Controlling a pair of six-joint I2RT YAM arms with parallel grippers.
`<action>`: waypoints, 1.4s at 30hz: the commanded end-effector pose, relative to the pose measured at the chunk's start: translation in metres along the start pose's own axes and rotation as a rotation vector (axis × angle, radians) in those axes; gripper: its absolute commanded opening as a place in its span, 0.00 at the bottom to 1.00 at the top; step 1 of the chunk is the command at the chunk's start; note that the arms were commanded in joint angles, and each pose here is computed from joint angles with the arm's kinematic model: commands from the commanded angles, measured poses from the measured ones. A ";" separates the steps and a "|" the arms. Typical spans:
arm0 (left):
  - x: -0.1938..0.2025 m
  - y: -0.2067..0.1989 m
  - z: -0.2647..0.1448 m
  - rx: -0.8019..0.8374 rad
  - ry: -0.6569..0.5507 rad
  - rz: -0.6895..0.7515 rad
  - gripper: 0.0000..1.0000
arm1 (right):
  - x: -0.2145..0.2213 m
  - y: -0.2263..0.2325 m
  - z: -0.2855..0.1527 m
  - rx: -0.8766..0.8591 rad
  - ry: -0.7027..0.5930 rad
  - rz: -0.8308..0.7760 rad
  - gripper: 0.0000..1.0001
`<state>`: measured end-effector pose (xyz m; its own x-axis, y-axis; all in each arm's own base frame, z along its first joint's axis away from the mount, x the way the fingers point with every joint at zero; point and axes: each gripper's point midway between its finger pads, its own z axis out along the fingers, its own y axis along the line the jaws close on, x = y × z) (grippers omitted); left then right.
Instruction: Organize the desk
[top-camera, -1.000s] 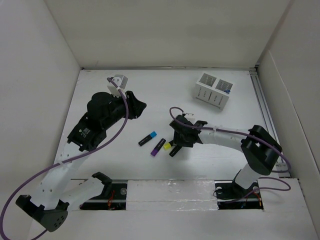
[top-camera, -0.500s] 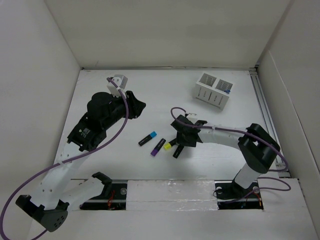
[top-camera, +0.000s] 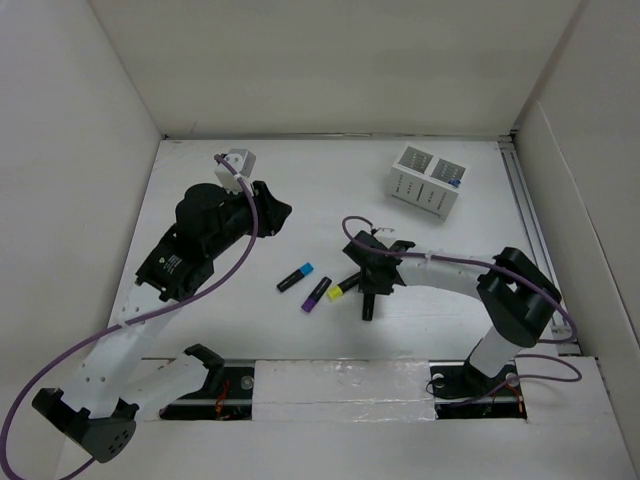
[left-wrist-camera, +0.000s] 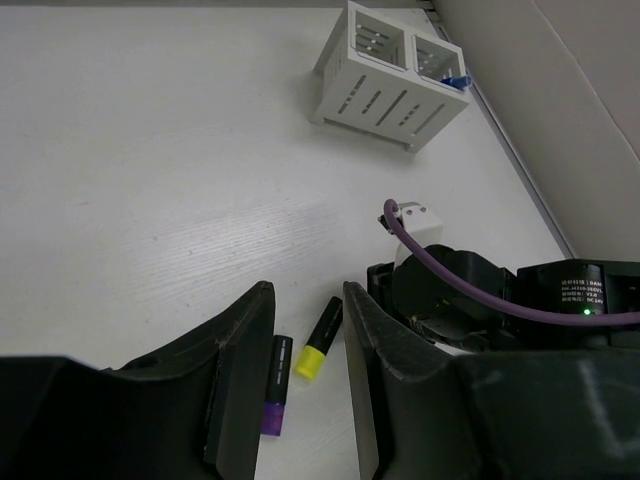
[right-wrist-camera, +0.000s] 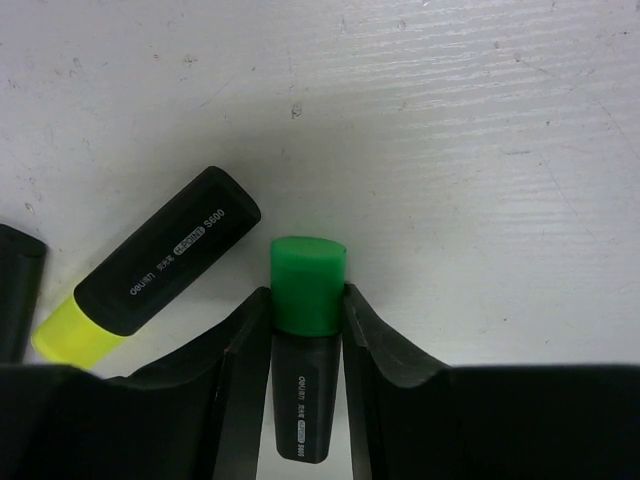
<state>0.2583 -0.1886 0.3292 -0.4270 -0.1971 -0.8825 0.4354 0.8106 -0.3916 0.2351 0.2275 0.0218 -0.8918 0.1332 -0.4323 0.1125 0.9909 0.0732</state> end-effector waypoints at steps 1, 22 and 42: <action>-0.009 0.000 0.001 0.005 -0.043 0.019 0.30 | -0.008 -0.005 -0.011 0.011 -0.016 0.007 0.25; -0.001 0.001 0.003 -0.001 -0.016 -0.005 0.31 | -0.374 -0.066 -0.143 -0.117 -0.739 0.287 0.21; 0.000 0.018 0.020 -0.089 0.006 -0.063 0.31 | -0.455 -0.114 -0.053 0.137 -0.820 0.212 0.27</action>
<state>0.2746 -0.1869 0.3010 -0.4892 -0.2064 -0.8474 0.3437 0.8474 -0.4048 0.5970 0.0466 0.2389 -0.3226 0.2684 -0.9077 0.3510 0.9245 0.1486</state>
